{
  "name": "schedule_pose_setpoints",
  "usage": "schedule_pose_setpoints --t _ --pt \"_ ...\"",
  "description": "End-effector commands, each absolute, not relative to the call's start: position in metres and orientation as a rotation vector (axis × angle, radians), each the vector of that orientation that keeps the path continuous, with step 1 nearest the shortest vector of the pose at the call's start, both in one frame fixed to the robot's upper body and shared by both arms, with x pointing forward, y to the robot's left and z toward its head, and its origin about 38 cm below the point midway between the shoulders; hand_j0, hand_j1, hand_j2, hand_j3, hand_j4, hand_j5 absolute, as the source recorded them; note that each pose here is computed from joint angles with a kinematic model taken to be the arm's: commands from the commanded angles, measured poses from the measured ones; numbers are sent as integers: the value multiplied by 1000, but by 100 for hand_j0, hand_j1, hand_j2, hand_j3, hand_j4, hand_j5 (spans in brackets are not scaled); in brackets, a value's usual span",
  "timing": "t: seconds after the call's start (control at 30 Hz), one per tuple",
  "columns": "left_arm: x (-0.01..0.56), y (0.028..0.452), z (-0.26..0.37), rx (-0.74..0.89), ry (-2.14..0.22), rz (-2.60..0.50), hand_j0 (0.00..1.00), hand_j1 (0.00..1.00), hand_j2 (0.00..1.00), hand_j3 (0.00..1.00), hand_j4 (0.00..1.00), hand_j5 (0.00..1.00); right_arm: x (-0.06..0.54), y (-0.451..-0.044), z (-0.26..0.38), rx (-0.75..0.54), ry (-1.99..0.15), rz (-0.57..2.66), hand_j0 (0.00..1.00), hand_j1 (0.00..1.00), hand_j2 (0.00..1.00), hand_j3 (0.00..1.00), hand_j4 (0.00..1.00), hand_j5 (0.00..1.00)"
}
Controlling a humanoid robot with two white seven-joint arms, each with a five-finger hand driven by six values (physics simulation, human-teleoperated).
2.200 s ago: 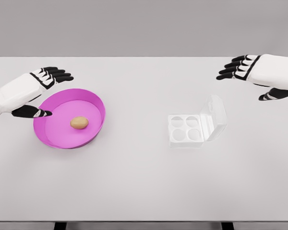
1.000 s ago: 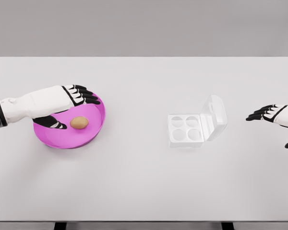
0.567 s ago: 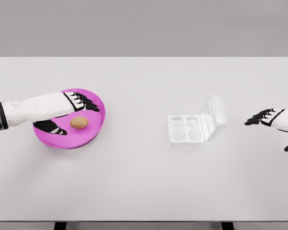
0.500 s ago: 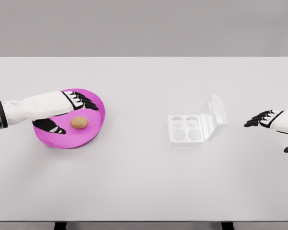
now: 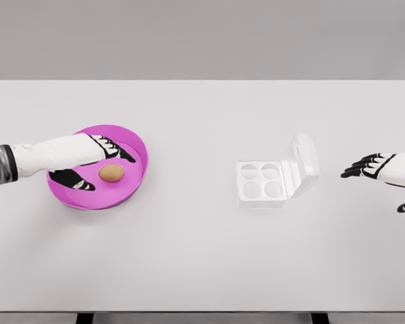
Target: Pack egg into the box and close the box lid
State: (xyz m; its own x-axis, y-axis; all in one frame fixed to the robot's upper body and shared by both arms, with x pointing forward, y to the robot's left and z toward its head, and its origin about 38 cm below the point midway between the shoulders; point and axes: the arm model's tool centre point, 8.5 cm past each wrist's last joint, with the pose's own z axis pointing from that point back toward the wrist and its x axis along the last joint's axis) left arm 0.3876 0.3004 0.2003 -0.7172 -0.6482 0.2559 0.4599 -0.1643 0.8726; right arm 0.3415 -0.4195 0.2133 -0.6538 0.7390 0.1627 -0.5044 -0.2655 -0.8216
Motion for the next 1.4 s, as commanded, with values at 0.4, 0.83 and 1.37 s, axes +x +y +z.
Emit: schedule_pose_setpoints --t 0.4,0.83,1.37 --pt "398 304 190 256 -1276 -1851 84 84 84 84 84 84 342 -421 216 -329 -1165 1986 100 100 100 100 100 100" --pt "399 289 176 277 -1239 -1881 82 82 82 82 82 82 339 -411 218 -316 -1186 2010 100 100 100 100 100 100" --pt "402 287 164 284 -1211 -1889 82 82 82 82 82 82 339 -411 218 -316 -1186 2010 100 100 100 100 100 100"
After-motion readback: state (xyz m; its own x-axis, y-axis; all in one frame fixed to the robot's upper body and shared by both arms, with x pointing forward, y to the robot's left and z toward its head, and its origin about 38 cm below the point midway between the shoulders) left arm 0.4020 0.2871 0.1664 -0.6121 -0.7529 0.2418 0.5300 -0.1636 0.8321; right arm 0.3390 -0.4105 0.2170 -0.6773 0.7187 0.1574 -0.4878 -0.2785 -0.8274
